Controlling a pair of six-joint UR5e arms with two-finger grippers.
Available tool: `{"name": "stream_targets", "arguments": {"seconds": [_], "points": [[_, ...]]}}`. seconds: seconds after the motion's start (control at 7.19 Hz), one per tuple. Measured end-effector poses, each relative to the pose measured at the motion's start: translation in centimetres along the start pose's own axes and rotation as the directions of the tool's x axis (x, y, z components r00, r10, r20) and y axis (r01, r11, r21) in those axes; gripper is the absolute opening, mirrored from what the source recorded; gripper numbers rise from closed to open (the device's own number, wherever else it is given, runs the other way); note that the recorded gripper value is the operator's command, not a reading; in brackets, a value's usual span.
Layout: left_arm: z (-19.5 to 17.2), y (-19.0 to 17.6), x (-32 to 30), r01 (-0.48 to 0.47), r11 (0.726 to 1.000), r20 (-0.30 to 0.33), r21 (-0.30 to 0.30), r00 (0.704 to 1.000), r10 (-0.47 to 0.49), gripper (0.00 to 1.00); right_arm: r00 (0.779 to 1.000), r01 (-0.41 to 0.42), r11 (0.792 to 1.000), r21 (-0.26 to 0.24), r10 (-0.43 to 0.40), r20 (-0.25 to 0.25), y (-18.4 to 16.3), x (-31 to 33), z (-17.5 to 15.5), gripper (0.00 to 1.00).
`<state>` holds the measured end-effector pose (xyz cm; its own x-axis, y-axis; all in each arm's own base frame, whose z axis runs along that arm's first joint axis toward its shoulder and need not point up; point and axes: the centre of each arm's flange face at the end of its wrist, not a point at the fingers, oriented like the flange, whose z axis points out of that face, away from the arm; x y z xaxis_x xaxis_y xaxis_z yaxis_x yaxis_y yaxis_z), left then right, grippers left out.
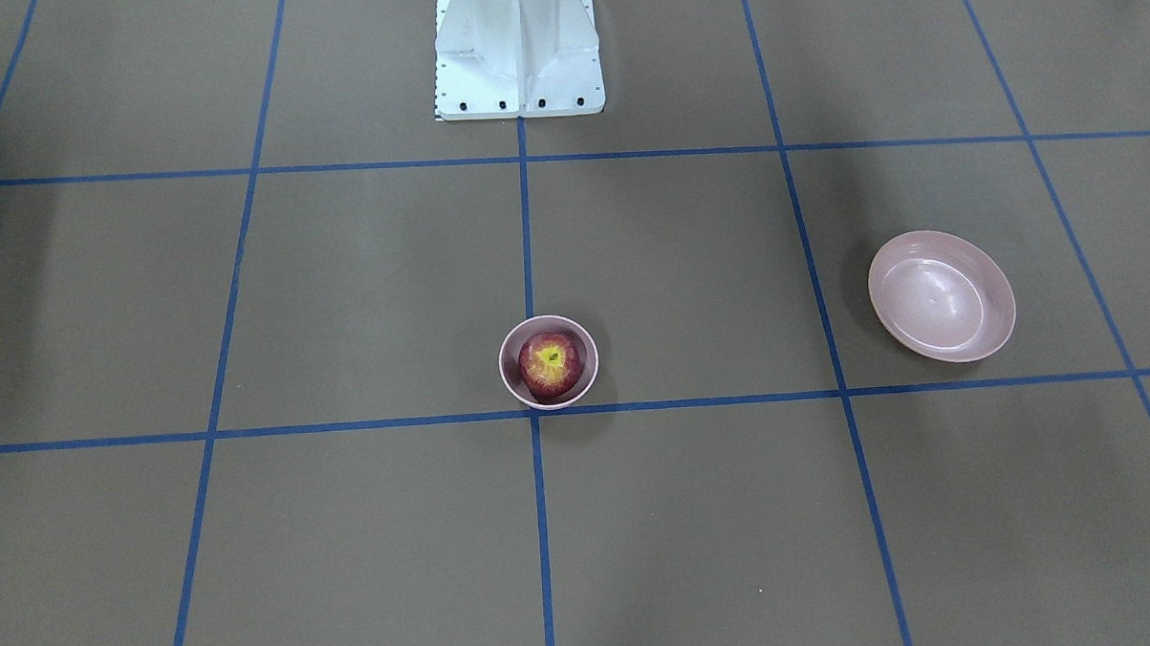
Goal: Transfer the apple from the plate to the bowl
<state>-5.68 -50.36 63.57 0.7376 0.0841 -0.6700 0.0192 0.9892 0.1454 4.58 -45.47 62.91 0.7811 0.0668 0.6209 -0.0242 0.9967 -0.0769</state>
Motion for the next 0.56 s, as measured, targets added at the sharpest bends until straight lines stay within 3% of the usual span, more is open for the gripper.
{"name": "stream_targets", "arguments": {"seconds": [0.56], "points": [[0.09, 0.04, -0.09, 0.002, 1.000, 0.000, -0.003, 1.000, -0.002, 0.99, 1.000, -0.002, 1.000, -0.004, 0.002, 0.011, 0.02, -0.10, 0.00, 1.00]]}}
